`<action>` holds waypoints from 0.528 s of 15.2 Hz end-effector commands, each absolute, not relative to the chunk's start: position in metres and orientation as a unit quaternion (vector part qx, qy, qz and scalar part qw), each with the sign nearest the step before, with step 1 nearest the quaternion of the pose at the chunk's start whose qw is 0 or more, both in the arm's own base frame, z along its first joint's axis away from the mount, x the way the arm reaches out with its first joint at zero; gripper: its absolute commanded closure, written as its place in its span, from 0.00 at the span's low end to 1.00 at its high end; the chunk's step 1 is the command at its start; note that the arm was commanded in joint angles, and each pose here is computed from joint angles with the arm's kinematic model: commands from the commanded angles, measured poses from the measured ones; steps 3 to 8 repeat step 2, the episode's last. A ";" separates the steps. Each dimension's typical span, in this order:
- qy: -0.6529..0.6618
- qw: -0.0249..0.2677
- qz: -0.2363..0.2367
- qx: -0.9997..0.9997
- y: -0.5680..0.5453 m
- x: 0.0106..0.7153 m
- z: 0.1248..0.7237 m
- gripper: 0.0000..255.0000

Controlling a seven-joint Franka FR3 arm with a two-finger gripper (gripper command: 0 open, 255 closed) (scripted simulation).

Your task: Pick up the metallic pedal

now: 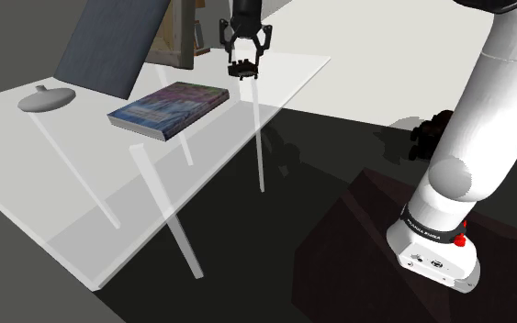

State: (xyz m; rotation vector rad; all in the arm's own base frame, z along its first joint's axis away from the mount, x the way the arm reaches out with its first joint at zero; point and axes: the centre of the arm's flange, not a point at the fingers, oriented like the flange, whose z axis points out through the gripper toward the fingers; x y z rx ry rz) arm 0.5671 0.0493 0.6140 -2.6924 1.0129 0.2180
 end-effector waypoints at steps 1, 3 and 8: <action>0.348 0.128 0.075 -0.926 0.050 0.566 0.621 1.00; 0.348 0.128 0.075 -0.926 0.050 0.567 0.621 1.00; 0.348 0.128 0.075 -0.926 0.050 0.567 0.621 1.00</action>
